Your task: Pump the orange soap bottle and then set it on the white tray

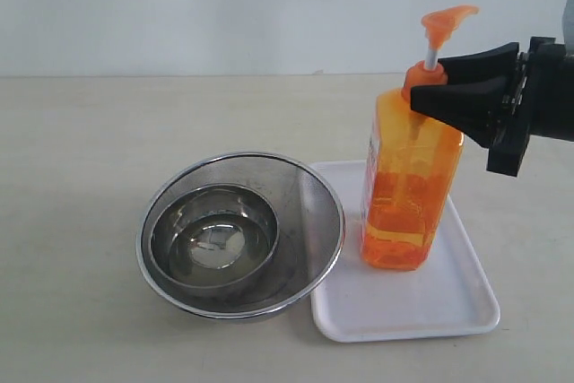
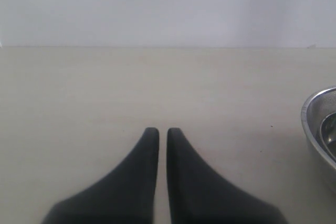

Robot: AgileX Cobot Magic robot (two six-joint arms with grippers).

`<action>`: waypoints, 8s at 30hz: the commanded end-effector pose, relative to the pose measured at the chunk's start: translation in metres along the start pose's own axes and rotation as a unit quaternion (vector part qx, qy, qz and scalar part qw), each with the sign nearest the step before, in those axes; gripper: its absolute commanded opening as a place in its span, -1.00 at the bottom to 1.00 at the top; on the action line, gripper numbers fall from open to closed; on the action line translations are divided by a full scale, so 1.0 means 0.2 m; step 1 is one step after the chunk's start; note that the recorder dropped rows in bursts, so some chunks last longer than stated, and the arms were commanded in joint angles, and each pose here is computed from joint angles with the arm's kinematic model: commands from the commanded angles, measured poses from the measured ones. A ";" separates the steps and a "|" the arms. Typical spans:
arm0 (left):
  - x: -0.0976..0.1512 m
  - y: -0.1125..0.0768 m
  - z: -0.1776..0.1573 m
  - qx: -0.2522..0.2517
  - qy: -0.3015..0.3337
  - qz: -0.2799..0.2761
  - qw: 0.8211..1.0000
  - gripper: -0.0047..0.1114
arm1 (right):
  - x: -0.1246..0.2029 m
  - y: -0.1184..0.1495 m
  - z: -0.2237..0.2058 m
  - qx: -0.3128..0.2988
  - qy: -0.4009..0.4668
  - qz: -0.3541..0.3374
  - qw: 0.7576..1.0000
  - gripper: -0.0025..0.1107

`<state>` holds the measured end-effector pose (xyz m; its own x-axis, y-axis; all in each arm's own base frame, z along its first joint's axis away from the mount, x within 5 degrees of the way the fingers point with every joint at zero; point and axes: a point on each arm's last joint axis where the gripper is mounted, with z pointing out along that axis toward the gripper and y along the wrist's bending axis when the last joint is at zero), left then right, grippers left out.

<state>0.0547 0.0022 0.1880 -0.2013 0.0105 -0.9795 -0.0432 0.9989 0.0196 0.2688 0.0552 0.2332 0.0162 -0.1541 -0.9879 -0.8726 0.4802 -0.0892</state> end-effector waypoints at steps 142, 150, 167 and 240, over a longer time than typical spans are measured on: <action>0.00 0.00 0.00 -0.001 -0.002 -0.007 1.000 -0.83 | -0.30 0.23 -0.18 0.209 0.006 0.298 0.931 -0.10; 0.00 0.00 0.00 -0.001 -0.002 -0.007 1.000 -0.83 | -0.33 0.27 -0.33 0.336 0.001 0.244 0.910 -0.10; 0.00 0.00 0.00 -0.001 -0.002 -0.006 1.000 -0.83 | -0.16 0.58 -0.48 0.337 -0.039 0.175 0.924 -0.10; 0.00 0.00 0.00 -0.001 -0.002 -0.006 1.000 -0.83 | 0.11 0.71 -0.41 0.314 -0.052 0.149 0.936 0.40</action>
<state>0.0547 0.0023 0.1880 -0.2006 0.0105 -0.9796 -0.0432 0.9989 0.0196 0.1016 0.0466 0.2147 -0.0359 0.1741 -0.9841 -0.3955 0.9018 0.1739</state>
